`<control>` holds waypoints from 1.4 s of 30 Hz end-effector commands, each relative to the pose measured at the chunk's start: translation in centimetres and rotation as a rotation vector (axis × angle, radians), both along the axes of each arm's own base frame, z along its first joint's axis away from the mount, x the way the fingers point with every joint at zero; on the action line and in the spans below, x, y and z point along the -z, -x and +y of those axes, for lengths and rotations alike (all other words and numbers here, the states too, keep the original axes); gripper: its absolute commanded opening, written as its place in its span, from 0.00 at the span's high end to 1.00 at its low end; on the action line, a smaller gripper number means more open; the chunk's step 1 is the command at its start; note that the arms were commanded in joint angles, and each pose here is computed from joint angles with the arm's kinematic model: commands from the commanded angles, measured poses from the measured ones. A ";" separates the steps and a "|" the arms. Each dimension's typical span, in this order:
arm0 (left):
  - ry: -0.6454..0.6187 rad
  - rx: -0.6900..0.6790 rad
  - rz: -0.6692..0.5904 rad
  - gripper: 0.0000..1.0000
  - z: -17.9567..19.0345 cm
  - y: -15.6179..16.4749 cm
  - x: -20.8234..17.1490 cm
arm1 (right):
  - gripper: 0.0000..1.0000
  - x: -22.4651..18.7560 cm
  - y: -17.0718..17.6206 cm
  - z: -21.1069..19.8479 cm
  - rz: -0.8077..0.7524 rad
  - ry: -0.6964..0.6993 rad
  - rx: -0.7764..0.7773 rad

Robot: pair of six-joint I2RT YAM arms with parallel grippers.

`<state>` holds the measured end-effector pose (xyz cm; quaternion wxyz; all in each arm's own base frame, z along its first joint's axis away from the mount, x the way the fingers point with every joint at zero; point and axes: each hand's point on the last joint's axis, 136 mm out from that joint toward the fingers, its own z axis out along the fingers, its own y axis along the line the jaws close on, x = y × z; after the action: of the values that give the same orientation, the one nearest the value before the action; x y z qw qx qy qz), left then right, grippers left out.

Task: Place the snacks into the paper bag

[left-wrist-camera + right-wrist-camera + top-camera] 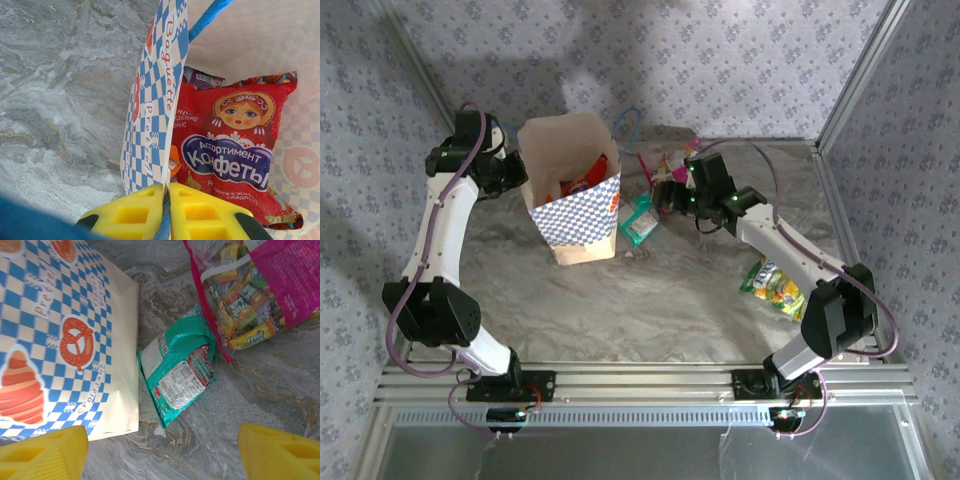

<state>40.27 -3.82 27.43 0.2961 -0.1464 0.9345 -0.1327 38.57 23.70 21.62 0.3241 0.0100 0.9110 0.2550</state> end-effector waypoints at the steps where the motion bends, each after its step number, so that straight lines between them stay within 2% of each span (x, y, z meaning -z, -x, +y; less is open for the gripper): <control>1: -0.010 -0.007 -0.003 0.89 0.1 0.9 -1.1 | 0.20 1.3 -0.6 0.5 0.035 -0.022 0.001; 18: -0.032 -0.009 0.009 0.88 0.4 0.6 -0.8 | 0.19 8.0 -3.4 2.2 0.198 -0.046 0.061; 42: -0.047 0.013 0.017 0.85 0.4 1.2 -0.9 | 0.21 13.0 -5.1 4.2 0.333 -0.017 0.026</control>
<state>39.68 -3.37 27.10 0.2856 -0.1463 0.9399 -0.1163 43.54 27.98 8.73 0.1854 0.0608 0.9469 0.2557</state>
